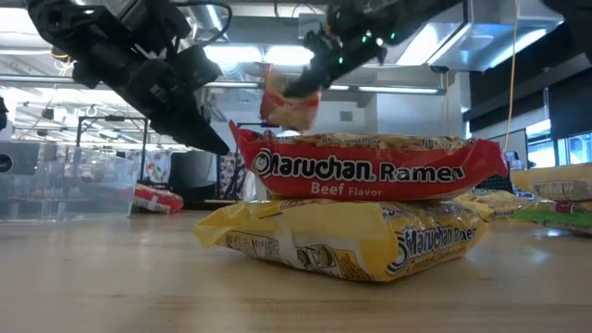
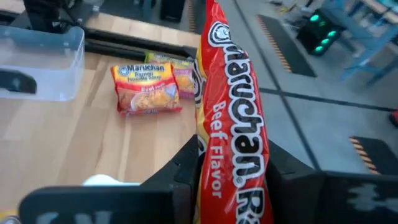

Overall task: Sort Maruchan noodles
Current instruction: Put the red noodle pack into the white bin

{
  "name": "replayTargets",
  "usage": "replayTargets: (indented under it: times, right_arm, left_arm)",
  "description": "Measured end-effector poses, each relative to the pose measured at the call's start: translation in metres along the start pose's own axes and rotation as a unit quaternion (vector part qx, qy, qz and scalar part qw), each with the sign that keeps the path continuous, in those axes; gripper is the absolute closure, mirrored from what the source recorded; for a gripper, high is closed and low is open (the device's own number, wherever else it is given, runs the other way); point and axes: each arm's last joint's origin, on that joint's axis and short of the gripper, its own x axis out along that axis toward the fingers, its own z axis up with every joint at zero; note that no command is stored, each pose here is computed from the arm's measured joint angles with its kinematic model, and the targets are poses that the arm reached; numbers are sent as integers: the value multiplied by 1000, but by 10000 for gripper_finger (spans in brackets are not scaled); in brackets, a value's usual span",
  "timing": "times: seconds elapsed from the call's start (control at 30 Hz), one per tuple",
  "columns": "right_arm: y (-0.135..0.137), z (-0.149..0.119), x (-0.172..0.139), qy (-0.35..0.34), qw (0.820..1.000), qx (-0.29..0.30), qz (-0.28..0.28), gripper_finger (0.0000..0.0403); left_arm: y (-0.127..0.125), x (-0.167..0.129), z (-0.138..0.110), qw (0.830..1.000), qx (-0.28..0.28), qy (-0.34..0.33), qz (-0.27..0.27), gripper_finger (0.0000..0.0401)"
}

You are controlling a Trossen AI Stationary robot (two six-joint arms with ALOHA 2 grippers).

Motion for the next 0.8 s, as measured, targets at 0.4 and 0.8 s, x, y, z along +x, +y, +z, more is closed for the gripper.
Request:
replayTargets:
  times: [0.4,0.8]
  right_arm:
    - [-17,-68,43,50,997,44,43,327]
    - [-12,-95,64,78,994,54,57,327]
  left_arm:
    - [1,0,1,1000,-1,-8,16,386]
    - [2,0,5,999,-2,-29,38,386]
